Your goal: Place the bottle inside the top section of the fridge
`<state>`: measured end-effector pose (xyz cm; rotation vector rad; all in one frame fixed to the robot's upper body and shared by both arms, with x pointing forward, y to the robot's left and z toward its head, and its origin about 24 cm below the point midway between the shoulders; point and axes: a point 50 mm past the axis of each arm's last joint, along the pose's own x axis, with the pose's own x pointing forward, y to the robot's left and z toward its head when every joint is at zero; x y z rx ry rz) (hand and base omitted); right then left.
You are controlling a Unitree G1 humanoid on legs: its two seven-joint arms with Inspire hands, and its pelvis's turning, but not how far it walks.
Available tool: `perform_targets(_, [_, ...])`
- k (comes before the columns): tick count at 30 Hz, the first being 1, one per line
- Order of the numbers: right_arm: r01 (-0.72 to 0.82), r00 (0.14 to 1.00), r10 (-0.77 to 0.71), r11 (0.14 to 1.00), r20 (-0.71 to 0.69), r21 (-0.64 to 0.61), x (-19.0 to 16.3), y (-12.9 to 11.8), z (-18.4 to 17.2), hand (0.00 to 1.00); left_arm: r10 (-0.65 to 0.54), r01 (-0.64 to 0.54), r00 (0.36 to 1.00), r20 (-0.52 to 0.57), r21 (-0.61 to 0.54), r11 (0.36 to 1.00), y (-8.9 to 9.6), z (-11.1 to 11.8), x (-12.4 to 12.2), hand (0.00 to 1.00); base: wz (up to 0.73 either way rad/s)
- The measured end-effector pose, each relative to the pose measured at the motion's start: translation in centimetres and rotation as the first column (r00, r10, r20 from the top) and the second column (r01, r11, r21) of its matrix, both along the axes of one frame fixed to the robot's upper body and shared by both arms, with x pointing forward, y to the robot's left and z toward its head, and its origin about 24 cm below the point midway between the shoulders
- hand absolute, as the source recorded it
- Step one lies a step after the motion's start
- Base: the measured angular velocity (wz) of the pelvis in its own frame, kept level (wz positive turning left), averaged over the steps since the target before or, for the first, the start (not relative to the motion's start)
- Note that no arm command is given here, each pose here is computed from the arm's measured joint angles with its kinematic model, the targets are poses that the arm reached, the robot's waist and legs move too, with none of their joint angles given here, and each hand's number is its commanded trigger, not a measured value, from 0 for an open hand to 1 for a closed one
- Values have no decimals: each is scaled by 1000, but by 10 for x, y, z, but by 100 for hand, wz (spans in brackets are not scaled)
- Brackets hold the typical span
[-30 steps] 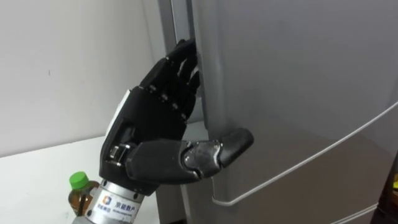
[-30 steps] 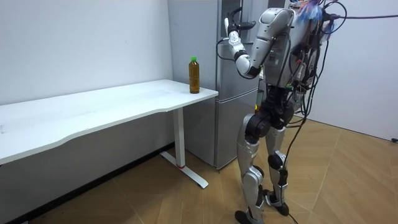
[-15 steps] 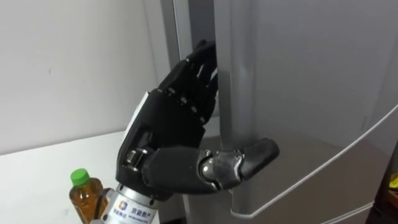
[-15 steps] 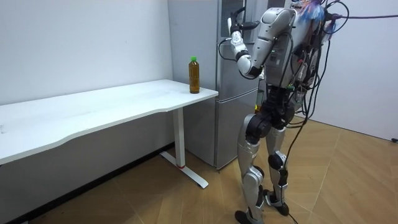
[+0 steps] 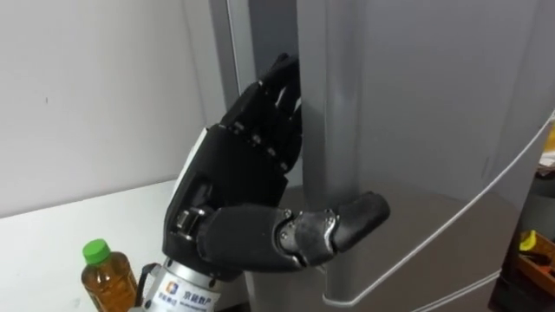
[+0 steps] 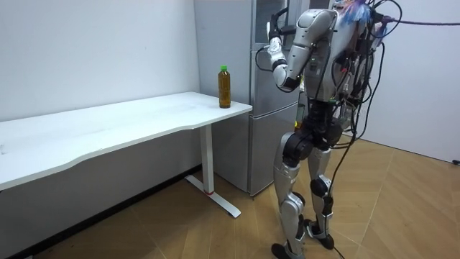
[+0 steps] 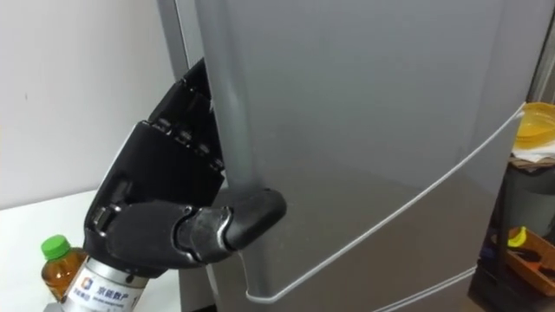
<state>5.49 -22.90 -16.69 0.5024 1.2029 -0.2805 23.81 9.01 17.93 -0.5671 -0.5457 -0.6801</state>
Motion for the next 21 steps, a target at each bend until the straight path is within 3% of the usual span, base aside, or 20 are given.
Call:
perform_targets(10, [0, 1000, 0, 1000, 9, -3, 3, -1, 1, 0, -114, 114, 993, 9, -38, 993, -9, -1, -4, 0, -5])
perform_targets(21, [38, 999, -38, 999, 25, -13, 5, -9, 3, 0, -270, 270, 962, 31, 32, 962, -32, -4, -11, 0, -13])
